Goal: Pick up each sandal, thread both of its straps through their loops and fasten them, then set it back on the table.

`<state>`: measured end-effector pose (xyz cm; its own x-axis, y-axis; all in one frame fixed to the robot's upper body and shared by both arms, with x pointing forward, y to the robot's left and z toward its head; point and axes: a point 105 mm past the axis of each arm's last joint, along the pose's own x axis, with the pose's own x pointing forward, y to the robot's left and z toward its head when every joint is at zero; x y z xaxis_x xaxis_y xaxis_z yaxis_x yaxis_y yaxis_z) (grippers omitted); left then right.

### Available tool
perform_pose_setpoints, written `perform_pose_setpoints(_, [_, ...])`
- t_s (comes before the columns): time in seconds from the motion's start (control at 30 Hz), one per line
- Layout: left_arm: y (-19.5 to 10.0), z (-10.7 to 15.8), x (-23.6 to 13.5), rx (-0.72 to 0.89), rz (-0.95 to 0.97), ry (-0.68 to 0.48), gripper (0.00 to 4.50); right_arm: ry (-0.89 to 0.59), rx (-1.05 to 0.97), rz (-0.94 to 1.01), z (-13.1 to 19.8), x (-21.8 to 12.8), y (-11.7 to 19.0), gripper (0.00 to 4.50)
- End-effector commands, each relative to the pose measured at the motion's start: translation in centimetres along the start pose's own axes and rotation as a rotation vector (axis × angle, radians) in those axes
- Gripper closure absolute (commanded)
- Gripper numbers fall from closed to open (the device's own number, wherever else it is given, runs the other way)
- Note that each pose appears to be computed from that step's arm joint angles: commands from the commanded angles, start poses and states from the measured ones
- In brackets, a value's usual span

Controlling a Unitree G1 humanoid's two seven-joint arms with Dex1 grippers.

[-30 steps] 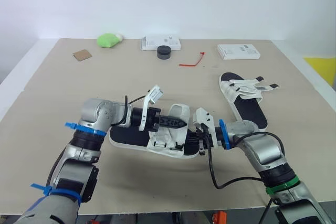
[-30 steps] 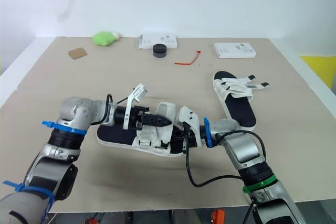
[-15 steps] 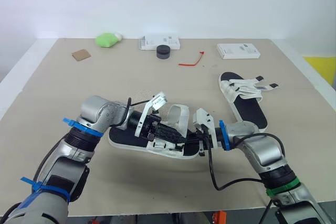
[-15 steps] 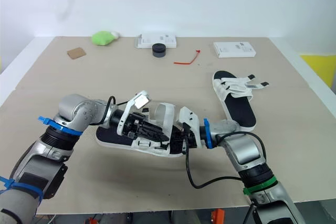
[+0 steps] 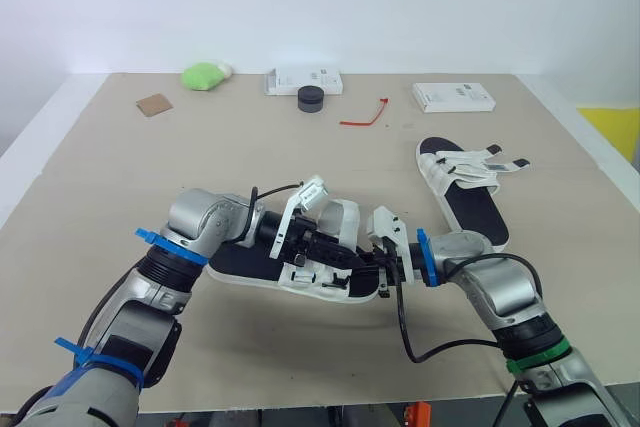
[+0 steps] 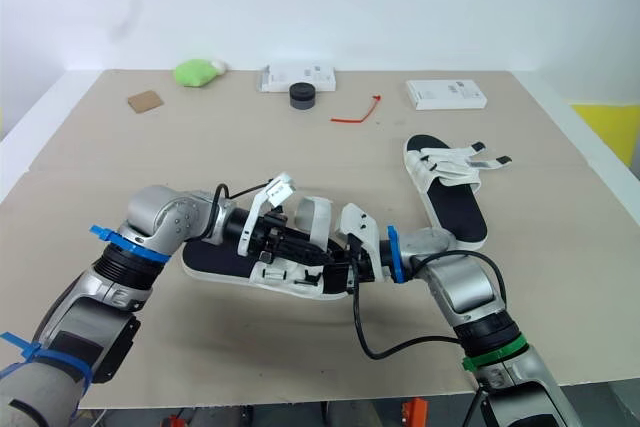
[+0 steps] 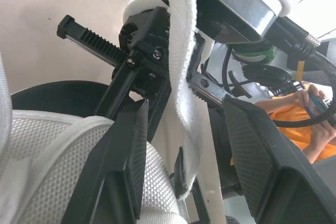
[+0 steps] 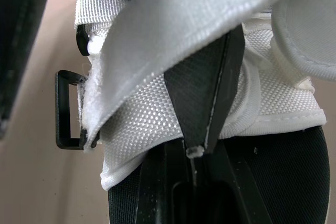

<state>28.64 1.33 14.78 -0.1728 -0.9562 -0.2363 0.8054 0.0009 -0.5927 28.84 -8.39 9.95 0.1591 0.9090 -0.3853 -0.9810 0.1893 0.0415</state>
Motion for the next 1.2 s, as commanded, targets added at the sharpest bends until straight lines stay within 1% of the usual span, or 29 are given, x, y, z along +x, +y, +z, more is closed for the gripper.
perform_pose_setpoints(0.03, [0.0, 0.3, -0.4, 0.032, 0.009, 0.001, 2.20, 0.079, 0.096, -0.046, -2.9, 0.1, -0.4, 4.50])
perform_pose_setpoints(0.13, [0.3, 0.5, -0.4, 0.038, 0.030, -0.007, 2.20, 0.079, 0.097, -0.048, -2.9, 0.0, -0.5, 4.50])
perform_pose_setpoints(0.33, [0.1, 1.0, -0.4, 0.019, 0.009, -0.041, 2.20, 0.079, 0.095, -0.049, -2.9, 0.0, -0.6, 4.50])
perform_pose_setpoints(0.37, [-0.1, 1.0, -0.3, 0.018, -0.005, -0.044, 2.43, 0.080, 0.095, -0.049, -2.9, 0.0, -0.6, 4.50])
perform_pose_setpoints(0.43, [-0.2, 1.1, -0.3, 0.020, -0.011, -0.046, 3.03, 0.079, 0.095, -0.049, -2.8, 0.0, -0.6, 4.50])
perform_pose_setpoints(0.53, [-0.3, 1.2, -0.2, 0.023, -0.011, -0.046, 4.43, 0.079, 0.094, -0.049, -2.8, 0.0, -0.6, 4.50])
perform_pose_setpoints(0.8, [-1.1, 1.5, -0.2, 0.009, -0.045, -0.059, 4.43, 0.080, 0.094, -0.051, -2.8, 0.0, -0.7, 4.50])
perform_pose_setpoints(1.0, [-1.6, 3.1, -0.6, -0.118, -0.059, -0.138, 4.43, 0.081, 0.095, -0.051, -2.8, 0.0, -0.7, 4.50])
perform_pose_setpoints(1.2, [-1.3, 1.9, -1.0, -0.162, -0.018, -0.113, 4.43, 0.080, 0.096, -0.049, -2.9, 0.0, -0.6, 4.50])
